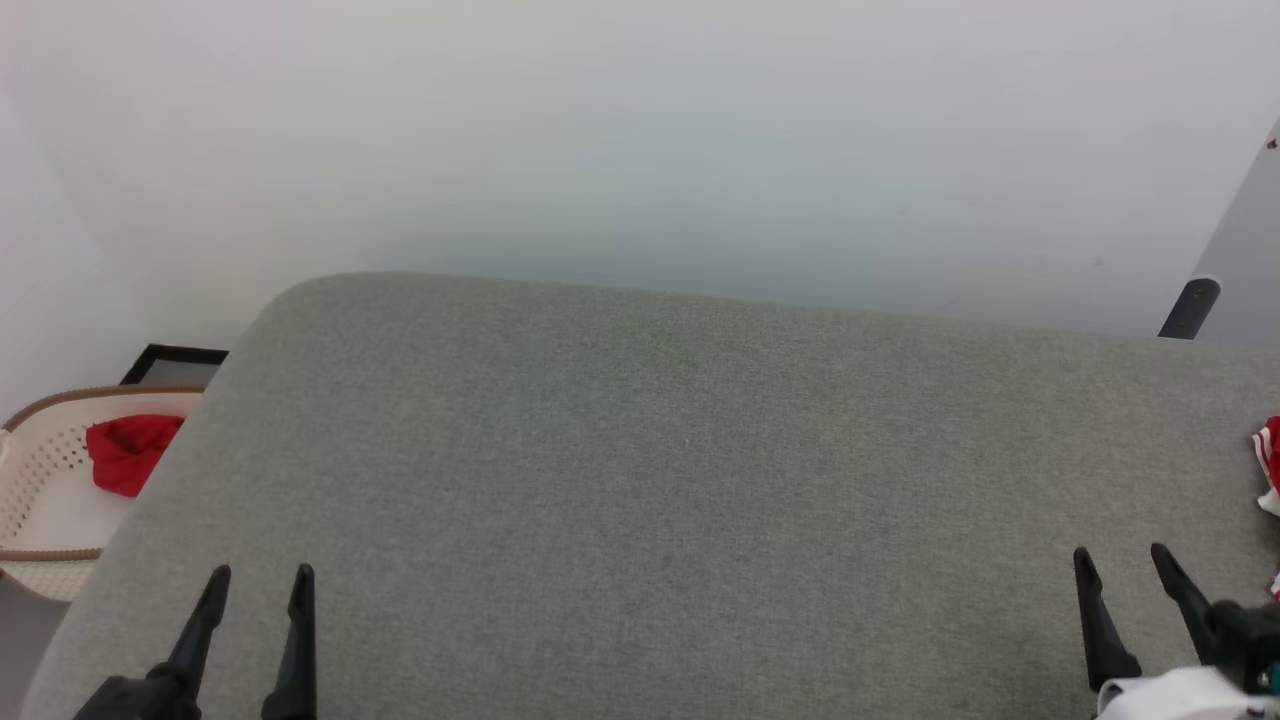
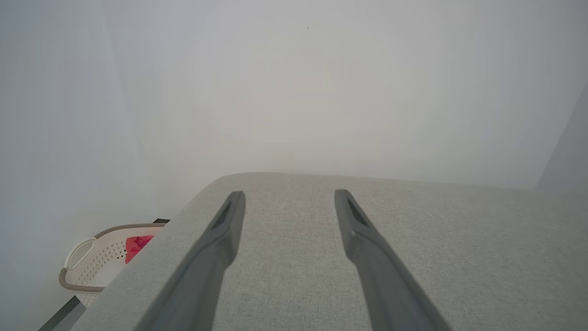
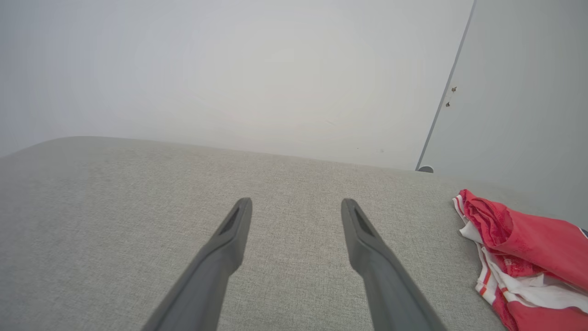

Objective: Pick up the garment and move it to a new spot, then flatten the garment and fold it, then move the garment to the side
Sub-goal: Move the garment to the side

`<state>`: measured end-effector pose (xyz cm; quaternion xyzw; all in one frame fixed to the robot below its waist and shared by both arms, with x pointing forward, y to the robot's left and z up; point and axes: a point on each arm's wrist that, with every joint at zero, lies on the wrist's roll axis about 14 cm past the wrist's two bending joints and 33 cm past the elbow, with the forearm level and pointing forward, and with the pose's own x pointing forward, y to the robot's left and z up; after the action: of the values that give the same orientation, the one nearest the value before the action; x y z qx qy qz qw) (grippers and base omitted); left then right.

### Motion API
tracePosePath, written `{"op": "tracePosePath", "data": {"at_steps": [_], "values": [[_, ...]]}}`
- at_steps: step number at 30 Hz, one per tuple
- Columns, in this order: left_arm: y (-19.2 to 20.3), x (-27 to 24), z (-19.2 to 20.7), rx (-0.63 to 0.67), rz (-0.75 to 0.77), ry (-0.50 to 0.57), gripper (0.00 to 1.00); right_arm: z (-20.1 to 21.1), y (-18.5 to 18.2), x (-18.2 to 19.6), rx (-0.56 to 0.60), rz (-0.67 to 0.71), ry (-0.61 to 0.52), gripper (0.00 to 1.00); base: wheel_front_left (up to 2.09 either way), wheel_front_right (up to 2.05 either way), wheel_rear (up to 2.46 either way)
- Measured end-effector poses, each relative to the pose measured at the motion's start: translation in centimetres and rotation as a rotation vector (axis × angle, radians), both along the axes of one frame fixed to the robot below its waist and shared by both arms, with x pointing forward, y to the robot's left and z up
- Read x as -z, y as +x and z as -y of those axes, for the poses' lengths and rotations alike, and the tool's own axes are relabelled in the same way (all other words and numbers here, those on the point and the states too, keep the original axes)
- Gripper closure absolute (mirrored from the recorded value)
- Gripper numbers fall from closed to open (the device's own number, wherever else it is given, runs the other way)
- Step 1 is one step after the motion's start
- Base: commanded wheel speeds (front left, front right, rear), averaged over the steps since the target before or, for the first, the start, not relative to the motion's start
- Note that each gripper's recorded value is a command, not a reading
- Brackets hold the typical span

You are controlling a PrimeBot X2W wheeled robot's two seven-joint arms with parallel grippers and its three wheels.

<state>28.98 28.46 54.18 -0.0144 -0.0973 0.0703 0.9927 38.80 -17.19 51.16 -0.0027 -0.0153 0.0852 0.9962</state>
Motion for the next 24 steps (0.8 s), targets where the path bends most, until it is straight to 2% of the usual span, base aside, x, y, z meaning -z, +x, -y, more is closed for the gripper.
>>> {"op": "tracePosePath", "data": {"at_steps": [16,24], "values": [[0.2,2.0,0.8,0.038,-0.063,-0.016,0.00,-2.3,-4.1,0.0,-0.036,0.063,0.005,0.00,0.00,0.00,0.00],[0.3,3.1,1.1,0.050,-0.097,-0.037,0.00,-2.6,-5.0,-1.1,-0.032,0.103,0.010,0.00,0.00,0.00,0.00]]}}
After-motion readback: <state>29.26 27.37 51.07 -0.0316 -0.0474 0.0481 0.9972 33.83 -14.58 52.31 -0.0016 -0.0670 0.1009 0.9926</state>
